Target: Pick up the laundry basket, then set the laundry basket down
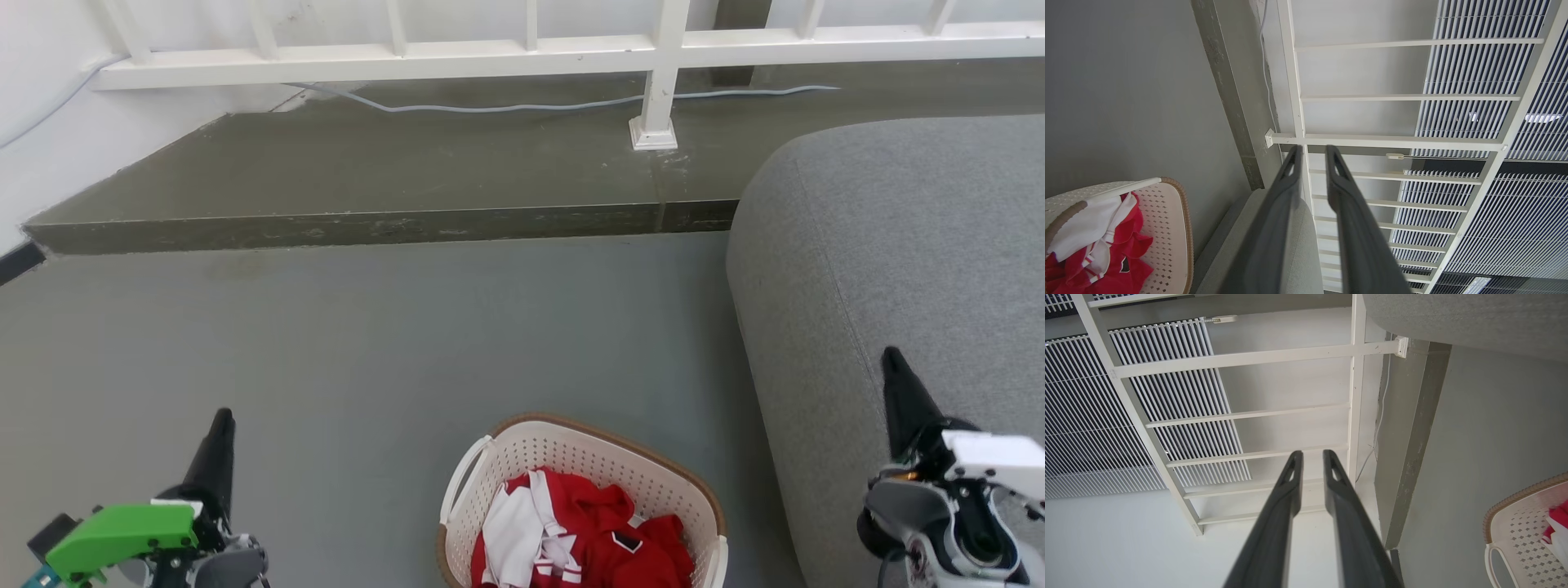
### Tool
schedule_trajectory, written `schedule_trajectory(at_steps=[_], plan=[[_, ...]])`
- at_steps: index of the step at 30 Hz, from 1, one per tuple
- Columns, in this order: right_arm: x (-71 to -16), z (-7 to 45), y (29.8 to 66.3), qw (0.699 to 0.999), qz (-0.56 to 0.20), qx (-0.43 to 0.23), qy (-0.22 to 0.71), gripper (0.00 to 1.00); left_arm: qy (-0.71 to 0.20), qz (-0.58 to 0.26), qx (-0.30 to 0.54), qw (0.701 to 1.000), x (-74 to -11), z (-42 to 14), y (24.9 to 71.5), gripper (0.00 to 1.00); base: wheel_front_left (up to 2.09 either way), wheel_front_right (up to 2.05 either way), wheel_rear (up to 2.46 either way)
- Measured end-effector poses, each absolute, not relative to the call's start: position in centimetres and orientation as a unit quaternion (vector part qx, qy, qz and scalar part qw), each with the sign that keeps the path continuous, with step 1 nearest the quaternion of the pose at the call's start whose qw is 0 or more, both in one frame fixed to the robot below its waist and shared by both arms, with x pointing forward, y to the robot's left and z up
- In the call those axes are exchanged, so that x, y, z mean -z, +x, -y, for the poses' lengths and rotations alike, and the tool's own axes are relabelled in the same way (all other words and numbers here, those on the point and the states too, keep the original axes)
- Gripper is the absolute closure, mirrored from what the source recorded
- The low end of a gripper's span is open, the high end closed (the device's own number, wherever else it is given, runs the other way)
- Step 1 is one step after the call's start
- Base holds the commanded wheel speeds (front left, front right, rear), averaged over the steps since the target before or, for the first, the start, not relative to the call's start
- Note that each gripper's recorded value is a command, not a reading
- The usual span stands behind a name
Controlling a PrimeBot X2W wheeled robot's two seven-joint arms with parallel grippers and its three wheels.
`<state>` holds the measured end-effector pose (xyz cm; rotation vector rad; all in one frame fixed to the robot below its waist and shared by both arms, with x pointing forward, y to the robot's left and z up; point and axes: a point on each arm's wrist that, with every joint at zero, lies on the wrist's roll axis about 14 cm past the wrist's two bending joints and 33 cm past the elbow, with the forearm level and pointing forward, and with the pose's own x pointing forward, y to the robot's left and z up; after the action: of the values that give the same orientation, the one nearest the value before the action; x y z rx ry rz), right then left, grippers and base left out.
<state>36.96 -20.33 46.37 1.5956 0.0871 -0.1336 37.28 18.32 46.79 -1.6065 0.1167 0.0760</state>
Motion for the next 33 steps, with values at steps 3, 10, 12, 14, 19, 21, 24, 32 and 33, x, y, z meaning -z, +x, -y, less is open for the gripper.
schedule_trajectory(at_steps=[3, 10, 12, 14, 19, 21, 24, 32, 33], plan=[[-45.3, 20.1, 36.3, 0.692, -0.05, 0.071, 0.717, 0.0, -0.722, -0.062, -0.043, 0.688, -45.9, -18.0, 36.7, 0.0, 0.0, 0.0, 0.0], [-45.6, 19.8, 36.4, 0.697, -0.05, 0.065, 0.713, 0.0, -0.721, -0.054, -0.045, 0.689, -46.2, -18.1, 36.8, 0.0, 0.0, 0.0, 0.0], [-45.7, 19.7, 36.5, 0.698, -0.049, 0.064, 0.712, 0.0, -0.721, -0.051, -0.045, 0.69, -46.3, -18.1, 36.9, 0.0, 0.0, 0.0, 0.0], [-45.8, 19.6, 36.5, 0.701, -0.048, 0.062, 0.709, 0.0, -0.72, -0.048, -0.044, 0.691, -46.5, -18.0, 37.0, 0.0, 0.0, 0.0, 0.0], [-46.1, 19.5, 36.6, 0.709, -0.046, 0.06, 0.701, 0.0, -0.715, -0.045, -0.039, 0.697, -46.9, -17.7, 37.1, 0.0, 0.0, 0.0, 0.0], [-46.2, 19.4, 36.7, 0.713, -0.046, 0.058, 0.697, 0.0, -0.709, -0.045, -0.037, 0.703, -47.0, -17.6, 37.1, 0.0, 0.0, 0.0, 0.0], [-46.4, 19.3, 36.8, 0.724, -0.045, 0.055, 0.686, 0.0, -0.705, -0.042, -0.034, 0.707, -47.2, -17.4, 37.2, 0.0, 0.0, 0.0, 0.0], [-47.1, 19.0, 37.1, 0.756, -0.044, 0.042, 0.652, 0.0, -0.673, -0.042, -0.022, 0.738, -47.7, -16.8, 37.4, 0.0, 0.0, 0.0, 0.0], [-47.1, 18.9, 37.1, 0.761, -0.045, 0.039, 0.646, 0.0, -0.664, -0.044, -0.019, 0.747, -47.7, -16.8, 37.4, 0.0, 0.0, 0.0, 0.0]])
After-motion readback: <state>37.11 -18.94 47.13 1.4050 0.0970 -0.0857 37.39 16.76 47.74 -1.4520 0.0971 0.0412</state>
